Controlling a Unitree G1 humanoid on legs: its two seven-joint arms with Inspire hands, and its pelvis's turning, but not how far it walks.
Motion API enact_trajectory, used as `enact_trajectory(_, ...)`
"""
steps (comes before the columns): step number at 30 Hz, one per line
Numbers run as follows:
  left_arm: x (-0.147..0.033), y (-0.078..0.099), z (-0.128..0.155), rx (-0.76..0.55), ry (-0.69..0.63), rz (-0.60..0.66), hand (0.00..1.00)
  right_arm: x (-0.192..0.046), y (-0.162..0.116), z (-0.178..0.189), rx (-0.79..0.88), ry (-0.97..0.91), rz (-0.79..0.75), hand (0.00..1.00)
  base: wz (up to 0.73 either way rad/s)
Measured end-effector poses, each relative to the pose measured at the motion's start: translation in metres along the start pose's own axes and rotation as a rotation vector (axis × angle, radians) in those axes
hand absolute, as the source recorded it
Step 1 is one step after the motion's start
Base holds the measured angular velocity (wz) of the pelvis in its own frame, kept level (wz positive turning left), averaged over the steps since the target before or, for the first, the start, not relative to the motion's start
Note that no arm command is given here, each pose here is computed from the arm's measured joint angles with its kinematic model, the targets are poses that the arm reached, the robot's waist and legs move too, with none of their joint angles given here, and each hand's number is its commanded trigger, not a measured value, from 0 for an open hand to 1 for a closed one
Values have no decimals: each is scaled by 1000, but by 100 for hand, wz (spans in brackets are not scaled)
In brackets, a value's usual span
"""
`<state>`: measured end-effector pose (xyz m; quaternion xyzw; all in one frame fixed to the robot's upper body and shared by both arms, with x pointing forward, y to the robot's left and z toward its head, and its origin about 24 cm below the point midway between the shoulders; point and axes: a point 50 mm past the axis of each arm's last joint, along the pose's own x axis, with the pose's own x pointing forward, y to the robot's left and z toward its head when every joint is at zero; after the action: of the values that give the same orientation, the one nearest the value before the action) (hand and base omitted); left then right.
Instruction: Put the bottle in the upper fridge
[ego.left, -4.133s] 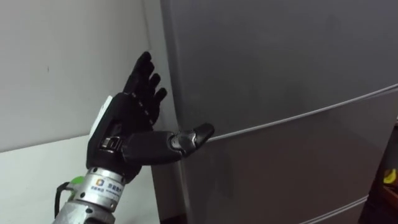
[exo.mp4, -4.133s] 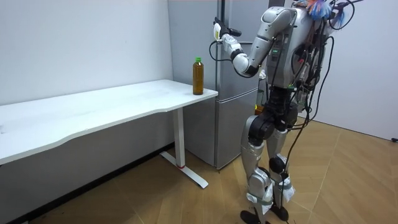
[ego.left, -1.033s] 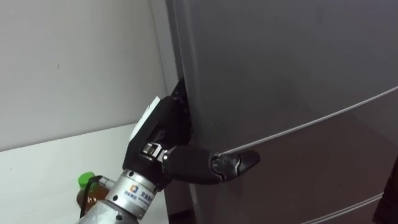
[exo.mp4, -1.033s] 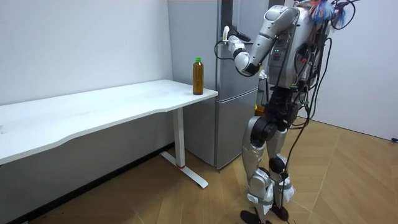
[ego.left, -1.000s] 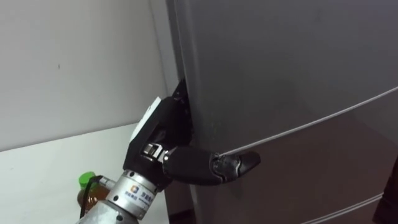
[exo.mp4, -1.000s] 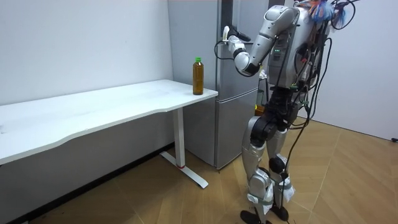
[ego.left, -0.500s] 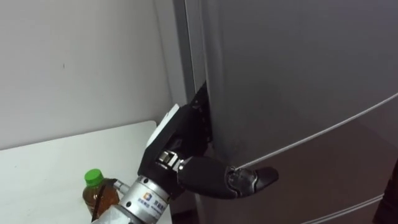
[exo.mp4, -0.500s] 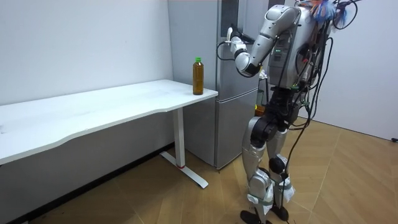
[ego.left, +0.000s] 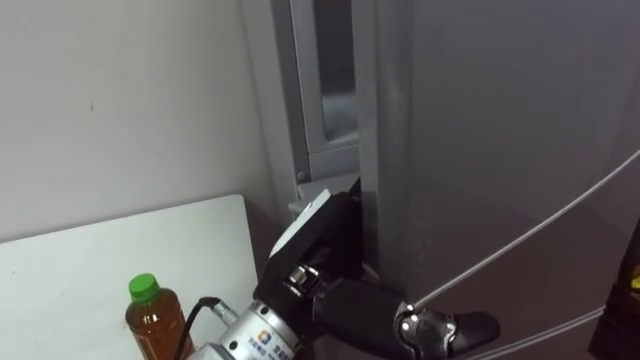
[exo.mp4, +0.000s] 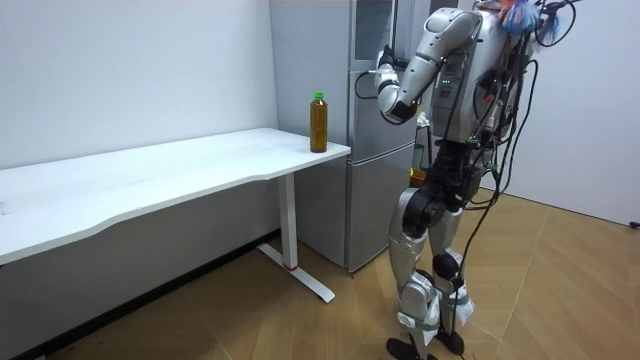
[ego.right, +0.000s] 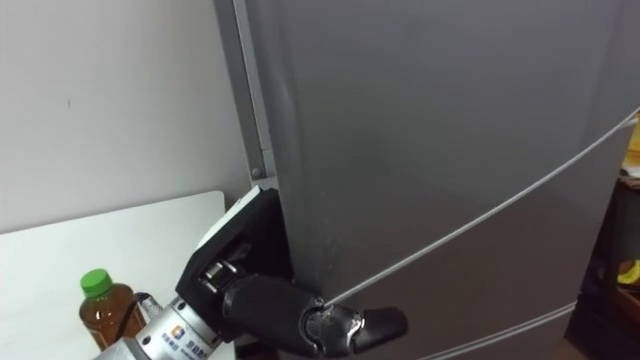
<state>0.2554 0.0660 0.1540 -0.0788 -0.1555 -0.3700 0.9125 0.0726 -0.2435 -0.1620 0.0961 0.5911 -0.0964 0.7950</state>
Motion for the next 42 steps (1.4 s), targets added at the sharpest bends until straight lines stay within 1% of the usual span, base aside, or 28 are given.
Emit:
enact_trajectory(14,0,-2,-1,-30,3,-23,0,-1,-6,0,37,-1,0,0,-4)
enact_trajectory(17,0,-4,-1,-33,3,-46,0,-2,-6,0,40,-2,2,0,0)
enact_trajectory(23,0,-8,-1,-35,1,-118,0,-2,-8,0,49,-3,4,0,0)
enact_trajectory(27,1,-15,-4,-41,10,-178,0,-2,-8,2,52,-8,7,0,-2)
enact_trajectory(31,3,-25,-11,-56,51,-252,0,-3,-9,2,58,-11,5,0,-15)
enact_trajectory(36,5,-31,-17,-64,87,-307,0,-3,-10,3,65,-15,7,0,-15)
enact_trajectory(42,11,-37,-14,-50,79,-371,0,-3,-12,3,63,-17,7,0,-13)
